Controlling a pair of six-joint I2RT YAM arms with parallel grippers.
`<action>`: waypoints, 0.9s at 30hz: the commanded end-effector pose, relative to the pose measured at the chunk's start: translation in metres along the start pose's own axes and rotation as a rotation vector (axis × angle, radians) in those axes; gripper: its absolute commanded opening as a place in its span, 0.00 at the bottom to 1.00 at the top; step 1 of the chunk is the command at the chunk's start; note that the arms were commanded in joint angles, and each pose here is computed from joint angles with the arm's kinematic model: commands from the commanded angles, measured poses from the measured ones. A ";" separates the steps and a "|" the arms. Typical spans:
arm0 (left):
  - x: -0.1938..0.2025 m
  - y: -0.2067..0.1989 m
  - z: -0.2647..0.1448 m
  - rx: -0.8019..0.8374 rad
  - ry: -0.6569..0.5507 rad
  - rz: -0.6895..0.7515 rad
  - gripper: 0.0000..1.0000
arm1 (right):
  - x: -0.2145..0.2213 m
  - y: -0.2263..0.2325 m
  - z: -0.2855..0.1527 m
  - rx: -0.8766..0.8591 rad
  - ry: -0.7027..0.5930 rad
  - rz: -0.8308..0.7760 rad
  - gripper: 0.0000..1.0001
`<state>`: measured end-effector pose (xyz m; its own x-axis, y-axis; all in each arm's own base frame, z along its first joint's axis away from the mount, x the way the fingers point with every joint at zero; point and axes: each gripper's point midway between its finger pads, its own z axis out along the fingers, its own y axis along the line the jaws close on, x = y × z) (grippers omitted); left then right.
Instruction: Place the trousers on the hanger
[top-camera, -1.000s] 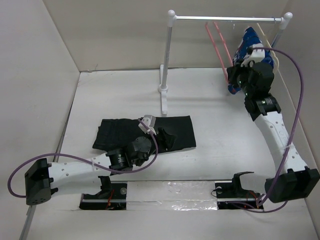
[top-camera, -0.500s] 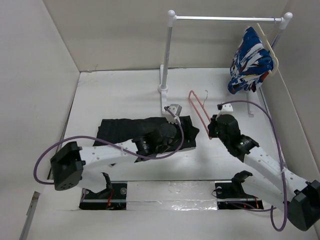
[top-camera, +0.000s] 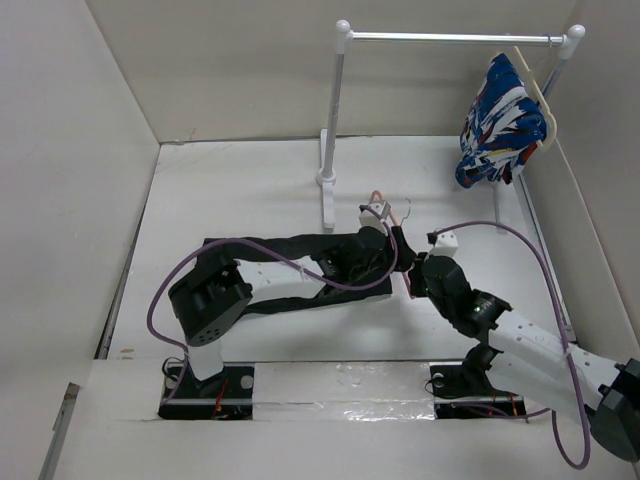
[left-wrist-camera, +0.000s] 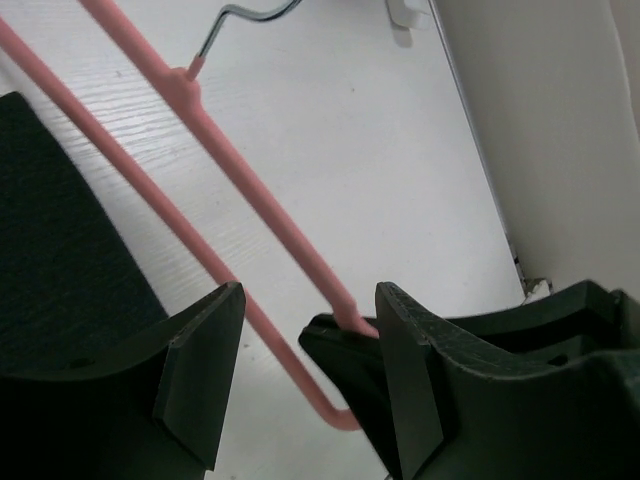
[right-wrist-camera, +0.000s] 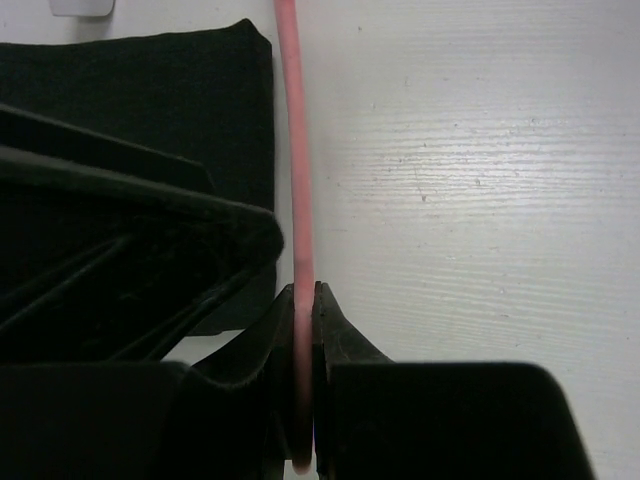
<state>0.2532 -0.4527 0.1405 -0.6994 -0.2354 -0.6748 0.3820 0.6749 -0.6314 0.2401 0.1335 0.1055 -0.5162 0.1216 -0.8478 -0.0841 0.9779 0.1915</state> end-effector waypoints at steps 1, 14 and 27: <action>-0.027 -0.035 0.008 0.096 -0.046 -0.045 0.53 | -0.015 0.004 -0.002 0.023 -0.064 0.030 0.00; -0.002 -0.021 0.038 0.058 0.013 -0.050 0.47 | -0.015 0.008 -0.001 0.037 -0.074 0.023 0.00; 0.000 -0.011 0.021 0.109 -0.003 -0.111 0.00 | -0.008 0.008 -0.010 0.042 -0.058 0.041 0.46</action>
<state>0.2634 -0.4853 0.1236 -0.7556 -0.2933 -0.5857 0.3327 0.5984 -0.7288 0.2322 0.1335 0.0924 -0.5277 0.1069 -0.8426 -0.0277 0.9894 0.1429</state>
